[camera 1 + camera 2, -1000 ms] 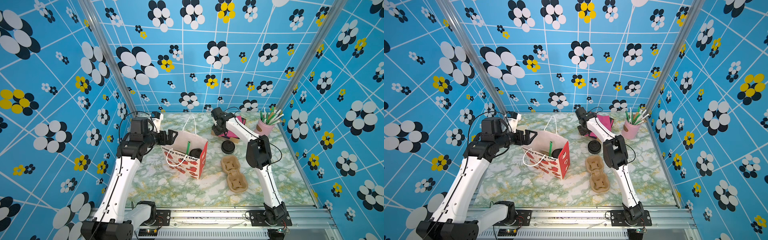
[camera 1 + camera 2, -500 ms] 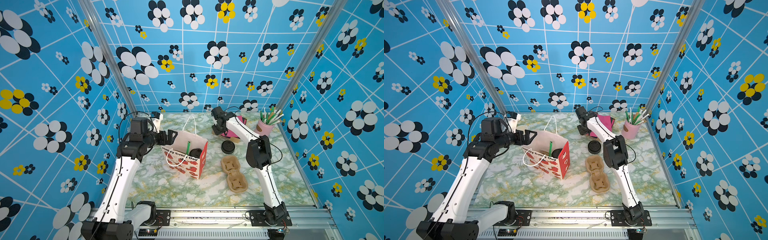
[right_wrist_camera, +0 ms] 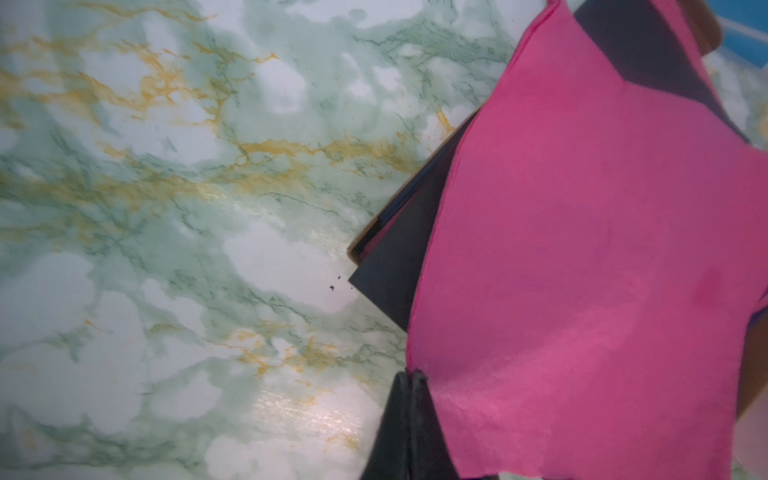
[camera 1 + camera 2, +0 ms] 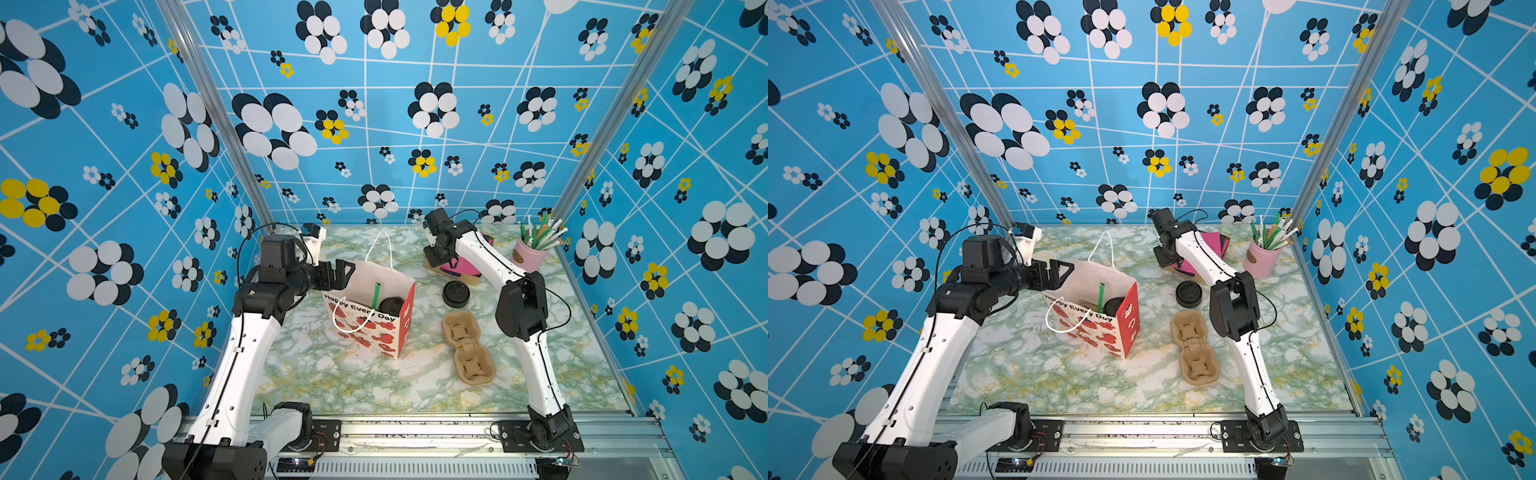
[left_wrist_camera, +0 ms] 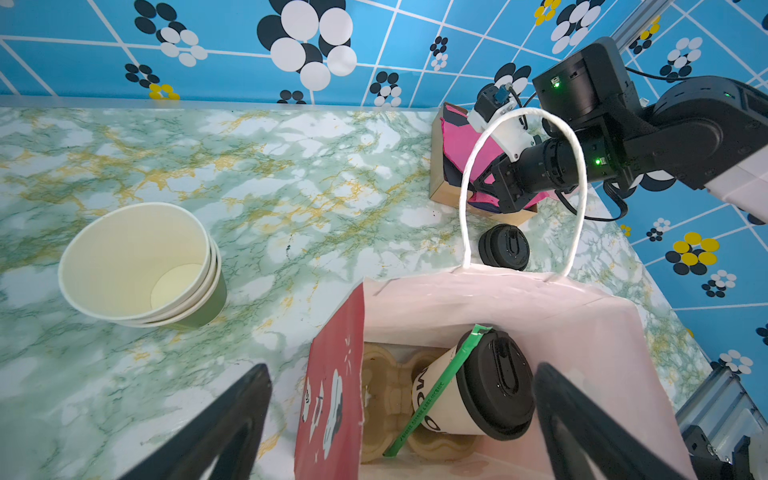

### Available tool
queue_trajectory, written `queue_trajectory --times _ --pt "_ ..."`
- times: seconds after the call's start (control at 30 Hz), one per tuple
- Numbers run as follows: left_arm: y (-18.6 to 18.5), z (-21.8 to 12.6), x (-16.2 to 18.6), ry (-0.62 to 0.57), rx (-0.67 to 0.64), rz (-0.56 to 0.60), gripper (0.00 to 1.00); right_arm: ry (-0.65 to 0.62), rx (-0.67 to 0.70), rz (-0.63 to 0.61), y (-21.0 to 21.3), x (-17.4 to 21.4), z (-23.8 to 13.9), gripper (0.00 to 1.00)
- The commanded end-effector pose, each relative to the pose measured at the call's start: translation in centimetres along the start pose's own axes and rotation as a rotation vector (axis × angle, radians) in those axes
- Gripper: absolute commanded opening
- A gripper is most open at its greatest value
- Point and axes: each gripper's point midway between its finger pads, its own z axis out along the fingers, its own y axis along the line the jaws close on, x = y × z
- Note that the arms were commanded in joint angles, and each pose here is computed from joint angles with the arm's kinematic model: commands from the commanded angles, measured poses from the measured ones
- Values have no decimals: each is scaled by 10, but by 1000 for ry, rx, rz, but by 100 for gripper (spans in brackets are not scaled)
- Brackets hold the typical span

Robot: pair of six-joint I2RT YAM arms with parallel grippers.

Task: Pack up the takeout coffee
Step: 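Lower the right gripper and pinch the top pink napkin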

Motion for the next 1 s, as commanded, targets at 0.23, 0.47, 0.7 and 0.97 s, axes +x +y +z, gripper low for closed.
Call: queue_trajectory --times 0.23,0.47,0.7,0.97 --pt "-3 -8 -4 -27 13 13 99 -58 -89 53 6 -18 -32 0" --pt "-3 -9 -4 -29 14 12 99 -164 -195 132 9 -40 -68 0" --pt "-3 -8 -3 -28 13 9 99 -249 -157 203 -20 -44 -92 0" --pt "-3 -9 -3 -28 15 8 99 -241 -100 305 -61 -25 -79 0"
